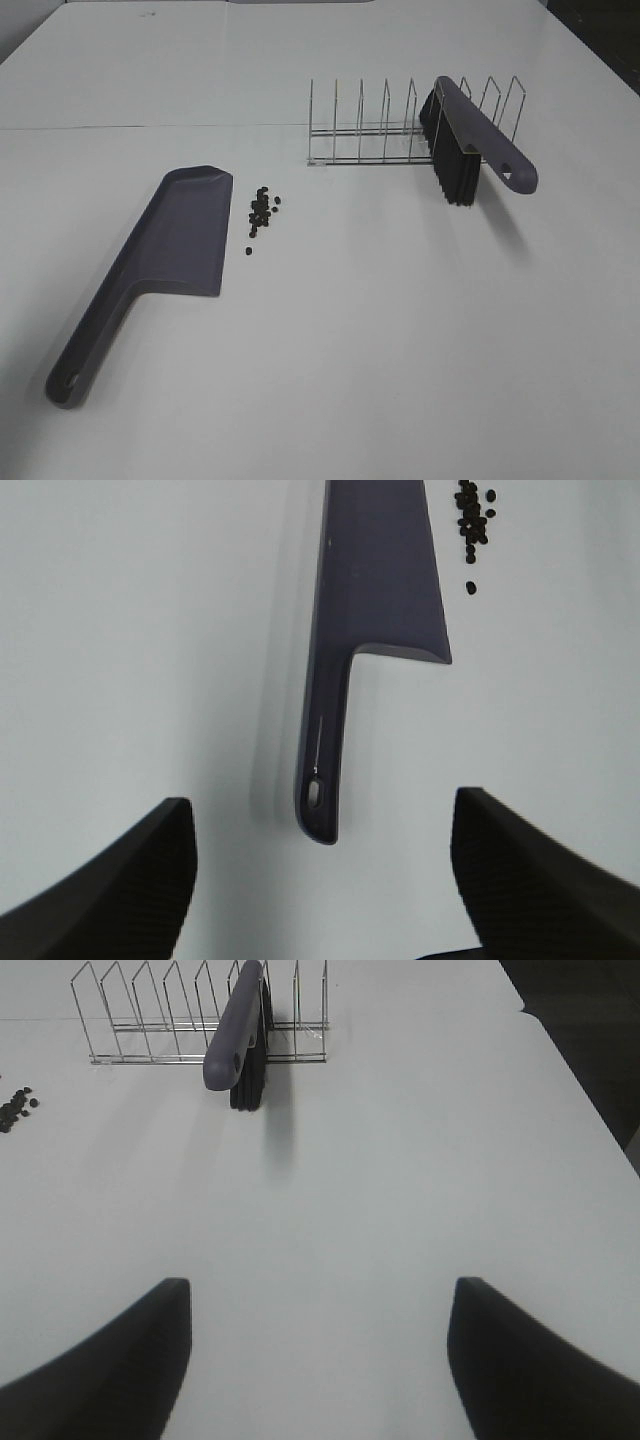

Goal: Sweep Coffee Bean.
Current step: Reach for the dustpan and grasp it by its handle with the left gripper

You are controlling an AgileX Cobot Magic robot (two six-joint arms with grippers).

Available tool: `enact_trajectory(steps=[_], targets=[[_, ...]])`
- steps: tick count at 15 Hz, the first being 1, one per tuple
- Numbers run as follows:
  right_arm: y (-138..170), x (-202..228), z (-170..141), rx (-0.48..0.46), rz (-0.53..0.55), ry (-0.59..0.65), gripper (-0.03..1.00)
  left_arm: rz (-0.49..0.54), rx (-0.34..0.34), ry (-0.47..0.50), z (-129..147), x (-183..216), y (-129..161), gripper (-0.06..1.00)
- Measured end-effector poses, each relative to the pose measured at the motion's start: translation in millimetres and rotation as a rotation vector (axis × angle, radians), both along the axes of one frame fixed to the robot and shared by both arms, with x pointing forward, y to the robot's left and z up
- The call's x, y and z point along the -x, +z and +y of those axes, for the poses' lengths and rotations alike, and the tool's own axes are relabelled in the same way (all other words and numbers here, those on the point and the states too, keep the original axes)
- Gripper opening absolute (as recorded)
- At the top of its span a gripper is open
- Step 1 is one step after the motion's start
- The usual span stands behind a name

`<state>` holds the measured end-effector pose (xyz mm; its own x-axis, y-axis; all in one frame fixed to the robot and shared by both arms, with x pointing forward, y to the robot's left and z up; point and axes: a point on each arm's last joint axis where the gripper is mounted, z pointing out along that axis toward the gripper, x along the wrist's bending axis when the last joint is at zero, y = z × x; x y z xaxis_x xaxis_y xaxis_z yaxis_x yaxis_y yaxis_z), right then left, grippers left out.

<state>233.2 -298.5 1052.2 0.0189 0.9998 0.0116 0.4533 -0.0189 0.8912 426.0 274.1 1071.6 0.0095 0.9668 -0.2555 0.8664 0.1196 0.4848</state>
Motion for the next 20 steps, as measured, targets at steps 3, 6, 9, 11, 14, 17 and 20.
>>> enact_trajectory(steps=[3,6,9,11,14,17,20], targets=[[0,0,0,0.000,0.000,0.000,0.63,0.198,-0.011,-0.056,-14,-62,-40,0.68],[0,0,0,0.000,0.000,0.000,0.63,0.294,-0.050,-0.115,-30,-86,-69,0.68],[0,0,0,0.000,0.000,0.000,0.63,0.413,-0.079,-0.146,-40,-103,-107,0.73],[0,0,0,0.000,0.000,0.000,0.63,0.447,-0.101,-0.173,-50,-107,-127,0.74],[0,0,0,0.000,0.000,0.000,0.63,0.442,-0.126,-0.196,-61,-116,-152,0.74],[0,0,0,0.000,0.000,0.000,0.63,0.444,-0.141,-0.194,-62,-121,-169,0.74],[0,0,0,0.000,0.000,0.000,0.63,0.444,-0.154,-0.188,-62,-126,-188,0.74]])
